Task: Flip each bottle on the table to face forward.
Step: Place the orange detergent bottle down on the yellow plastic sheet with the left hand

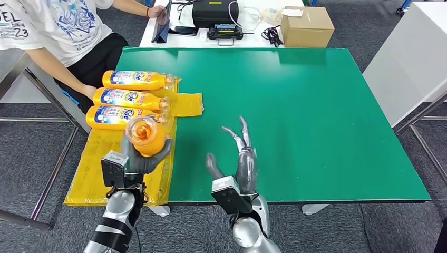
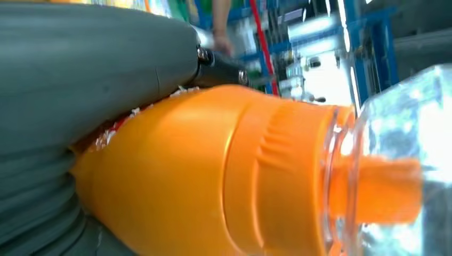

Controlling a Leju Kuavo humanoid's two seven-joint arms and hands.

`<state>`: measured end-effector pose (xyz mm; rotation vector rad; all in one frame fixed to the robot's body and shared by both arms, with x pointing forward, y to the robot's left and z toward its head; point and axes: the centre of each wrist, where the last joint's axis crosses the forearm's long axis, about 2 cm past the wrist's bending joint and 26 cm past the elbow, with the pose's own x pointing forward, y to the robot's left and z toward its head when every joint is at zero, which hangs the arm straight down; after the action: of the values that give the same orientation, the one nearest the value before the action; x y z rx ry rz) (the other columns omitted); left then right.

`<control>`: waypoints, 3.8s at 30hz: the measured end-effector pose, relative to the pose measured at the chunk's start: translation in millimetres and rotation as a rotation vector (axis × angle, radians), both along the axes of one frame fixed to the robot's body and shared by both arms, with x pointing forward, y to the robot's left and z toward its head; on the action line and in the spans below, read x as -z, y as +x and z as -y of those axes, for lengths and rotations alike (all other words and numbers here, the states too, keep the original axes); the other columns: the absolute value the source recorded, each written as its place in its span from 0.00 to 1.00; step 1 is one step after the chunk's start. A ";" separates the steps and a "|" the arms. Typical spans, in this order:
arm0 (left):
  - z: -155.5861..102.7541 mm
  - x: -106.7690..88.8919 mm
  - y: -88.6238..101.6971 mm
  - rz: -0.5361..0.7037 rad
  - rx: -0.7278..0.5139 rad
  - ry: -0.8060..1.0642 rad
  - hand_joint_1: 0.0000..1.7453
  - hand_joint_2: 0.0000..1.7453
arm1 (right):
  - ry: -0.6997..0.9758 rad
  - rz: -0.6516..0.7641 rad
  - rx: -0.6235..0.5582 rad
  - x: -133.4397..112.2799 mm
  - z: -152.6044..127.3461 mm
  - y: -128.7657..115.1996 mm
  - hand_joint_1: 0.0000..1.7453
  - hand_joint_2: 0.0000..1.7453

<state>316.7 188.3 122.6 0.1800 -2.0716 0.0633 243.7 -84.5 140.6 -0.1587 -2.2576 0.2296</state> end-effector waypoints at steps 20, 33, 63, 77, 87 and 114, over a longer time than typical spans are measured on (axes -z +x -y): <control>-35.8 -22.7 21.9 0.221 -0.449 1.133 1.00 1.00 | 0.112 0.075 0.012 -26.6 3.4 -0.3 0.00 0.00; -43.6 20.5 26.4 -0.028 -0.422 1.266 1.00 1.00 | 0.140 0.088 0.031 -33.8 8.5 0.5 0.00 0.00; -61.5 69.2 32.0 -0.294 -0.051 1.205 0.00 1.00 | 0.135 0.046 -0.033 -30.2 10.3 -2.1 0.00 0.00; -52.2 63.4 38.3 -0.420 0.318 0.705 0.00 0.00 | 0.131 0.025 -0.049 -26.6 11.5 -1.1 0.00 0.00; -47.0 67.2 30.5 -0.423 0.463 0.462 0.00 0.00 | 0.128 0.008 -0.056 -21.7 10.2 0.0 0.00 0.00; -41.1 -12.7 0.9 0.138 -0.259 -0.118 0.00 1.00 | 0.136 0.012 0.036 -9.7 8.5 -3.8 0.00 1.00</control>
<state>317.6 229.4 135.3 0.3795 -2.1632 0.3644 239.9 -93.0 150.3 -0.1292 -2.2718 0.0554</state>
